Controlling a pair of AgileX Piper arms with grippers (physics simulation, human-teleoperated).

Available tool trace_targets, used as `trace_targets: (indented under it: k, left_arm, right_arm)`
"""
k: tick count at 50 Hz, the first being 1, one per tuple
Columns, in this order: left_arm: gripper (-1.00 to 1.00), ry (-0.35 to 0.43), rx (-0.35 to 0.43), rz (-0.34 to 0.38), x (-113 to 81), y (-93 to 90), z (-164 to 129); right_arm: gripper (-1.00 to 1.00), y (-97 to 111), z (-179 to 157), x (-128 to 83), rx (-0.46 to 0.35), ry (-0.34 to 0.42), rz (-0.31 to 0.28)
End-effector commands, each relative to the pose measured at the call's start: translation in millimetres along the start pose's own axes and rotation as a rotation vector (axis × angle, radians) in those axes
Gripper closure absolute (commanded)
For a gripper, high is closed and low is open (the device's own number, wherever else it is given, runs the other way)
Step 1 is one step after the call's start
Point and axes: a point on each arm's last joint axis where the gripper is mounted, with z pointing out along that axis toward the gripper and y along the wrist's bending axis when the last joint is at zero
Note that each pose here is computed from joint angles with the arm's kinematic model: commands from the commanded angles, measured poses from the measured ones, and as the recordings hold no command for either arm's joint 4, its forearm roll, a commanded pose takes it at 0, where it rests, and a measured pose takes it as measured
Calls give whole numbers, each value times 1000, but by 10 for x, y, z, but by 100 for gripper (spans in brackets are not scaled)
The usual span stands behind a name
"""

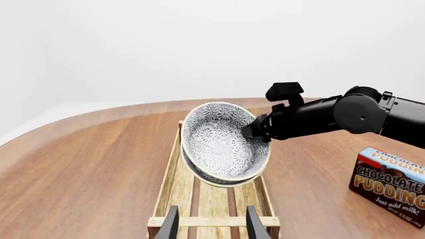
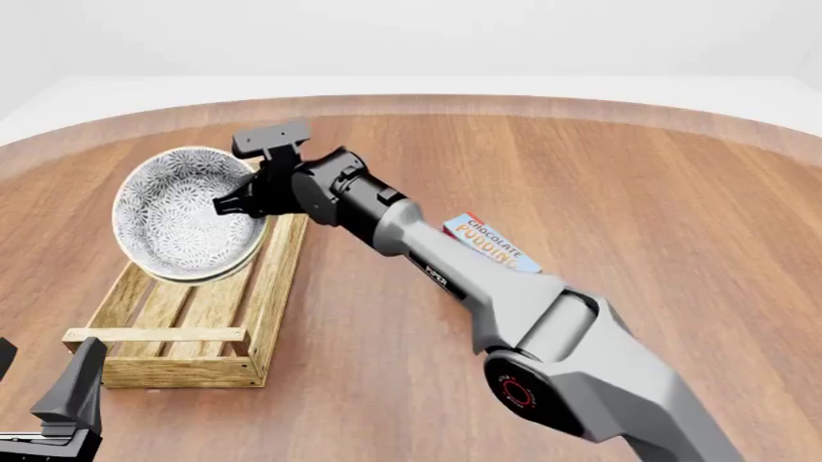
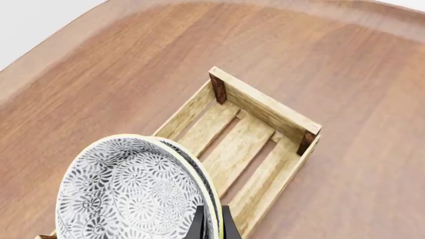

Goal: Stack the left bowl on the right bowl and place them in the tray.

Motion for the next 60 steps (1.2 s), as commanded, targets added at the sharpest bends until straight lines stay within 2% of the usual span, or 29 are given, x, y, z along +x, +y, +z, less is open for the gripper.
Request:
trace_targets:
  k: [1, 42, 60]
  left_arm:
    - [-100, 0, 0, 0, 0, 0, 0]
    - [-100, 0, 0, 0, 0, 0, 0]
    - [-100, 0, 0, 0, 0, 0, 0]
  right_arm:
    - [100, 46, 26, -9, -14, -11, 13]
    - [100, 14, 289, 275, -8, 34, 18]
    - [100, 6, 368, 375, -6, 52, 3]
